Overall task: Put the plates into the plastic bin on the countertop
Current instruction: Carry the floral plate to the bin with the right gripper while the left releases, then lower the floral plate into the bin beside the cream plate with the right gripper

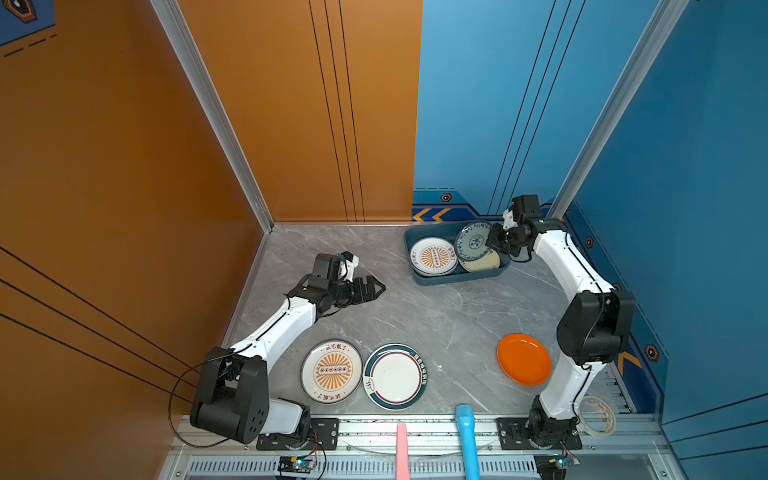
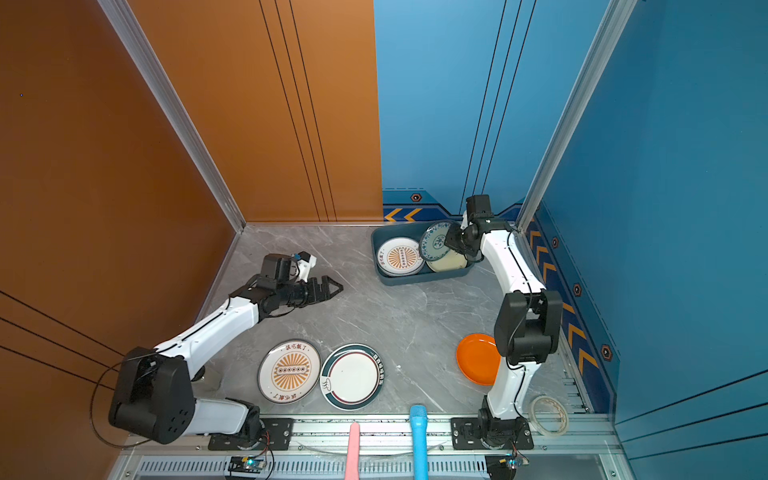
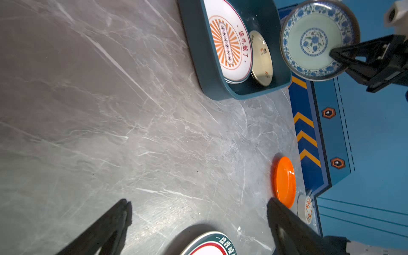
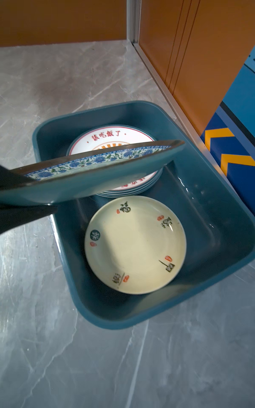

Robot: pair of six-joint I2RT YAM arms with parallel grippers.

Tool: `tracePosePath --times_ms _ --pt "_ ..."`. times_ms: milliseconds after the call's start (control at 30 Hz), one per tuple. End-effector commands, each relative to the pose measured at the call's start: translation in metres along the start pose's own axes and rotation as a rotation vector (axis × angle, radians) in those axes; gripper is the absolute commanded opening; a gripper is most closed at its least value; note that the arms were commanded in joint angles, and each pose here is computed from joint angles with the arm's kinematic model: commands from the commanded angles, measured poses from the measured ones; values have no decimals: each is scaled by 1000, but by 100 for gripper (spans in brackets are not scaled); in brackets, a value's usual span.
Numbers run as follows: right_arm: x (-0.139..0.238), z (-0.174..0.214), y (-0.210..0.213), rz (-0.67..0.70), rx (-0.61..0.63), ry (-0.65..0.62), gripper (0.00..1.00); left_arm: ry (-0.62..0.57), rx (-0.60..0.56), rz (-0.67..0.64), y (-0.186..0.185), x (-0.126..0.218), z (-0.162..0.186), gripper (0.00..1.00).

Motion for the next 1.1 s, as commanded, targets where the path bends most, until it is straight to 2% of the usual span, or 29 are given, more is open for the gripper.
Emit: tracePosePath --times_ms 0,200,1067 --pt "8 -9 -9 87 25 -4 0 -95 2 -13 1 15 -7 98" --pt "-7 -9 -25 125 8 27 0 -128 25 -21 9 23 -5 98" --pt "-75 12 -52 148 -18 196 1 -100 21 4 8 16 -6 99"
Point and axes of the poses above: each gripper's point midway between its finger pads, its own x axis back along the fingers, its own y axis along the line the jaws close on, z = x × y, the point moved 7 cm from there along x, back along the fingers, and after that the axes turned 2 degrees about x, right-handed, at the moved point
